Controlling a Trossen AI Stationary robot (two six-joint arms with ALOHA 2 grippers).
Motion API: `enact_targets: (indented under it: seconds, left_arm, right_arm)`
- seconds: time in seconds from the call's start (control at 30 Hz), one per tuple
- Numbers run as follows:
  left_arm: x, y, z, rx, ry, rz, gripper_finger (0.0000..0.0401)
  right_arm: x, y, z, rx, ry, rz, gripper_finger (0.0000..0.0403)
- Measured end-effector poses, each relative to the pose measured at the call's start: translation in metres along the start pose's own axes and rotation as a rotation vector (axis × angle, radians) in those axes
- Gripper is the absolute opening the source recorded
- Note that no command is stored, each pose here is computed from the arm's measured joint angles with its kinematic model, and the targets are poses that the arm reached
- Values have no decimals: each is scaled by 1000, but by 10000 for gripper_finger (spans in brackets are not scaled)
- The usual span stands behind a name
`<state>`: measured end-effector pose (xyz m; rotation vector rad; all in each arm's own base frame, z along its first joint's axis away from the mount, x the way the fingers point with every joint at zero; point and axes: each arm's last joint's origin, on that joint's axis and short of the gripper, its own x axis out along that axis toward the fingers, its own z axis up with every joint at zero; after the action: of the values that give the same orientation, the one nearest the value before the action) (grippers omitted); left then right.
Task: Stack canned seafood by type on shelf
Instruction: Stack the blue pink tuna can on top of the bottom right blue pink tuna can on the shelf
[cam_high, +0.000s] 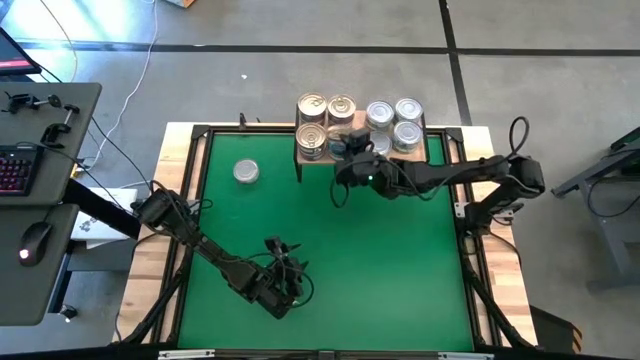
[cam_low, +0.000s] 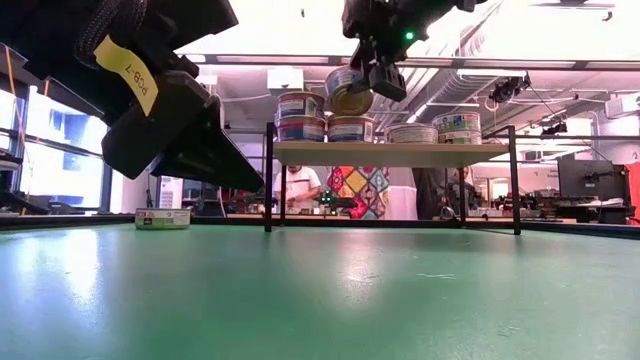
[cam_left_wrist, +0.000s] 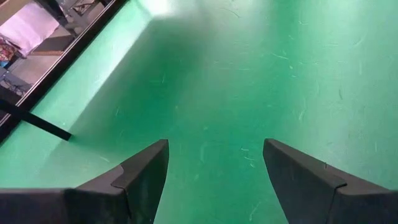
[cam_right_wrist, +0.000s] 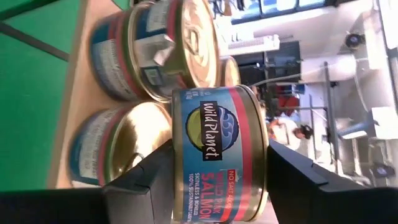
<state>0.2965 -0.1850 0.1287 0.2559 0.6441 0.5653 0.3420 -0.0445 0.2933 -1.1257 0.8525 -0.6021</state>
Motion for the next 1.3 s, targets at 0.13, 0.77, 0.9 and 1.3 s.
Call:
enact_targets:
  seconds: [0.13,0.77,0.9,1.3]
  left_arm:
    - [0,0,0,0,0,0,257]
    - [0,0,0,-15,3,-3,257]
    - [0,0,0,-15,3,-3,257]
    - [0,0,0,-16,3,-4,257]
  right_arm:
    - [8,0,-5,17,-14,33,184]
    - [10,6,-8,15,2,79,277]
    - [9,10,-11,-22,17,116,280]
    - [9,11,-12,-4,34,130,282]
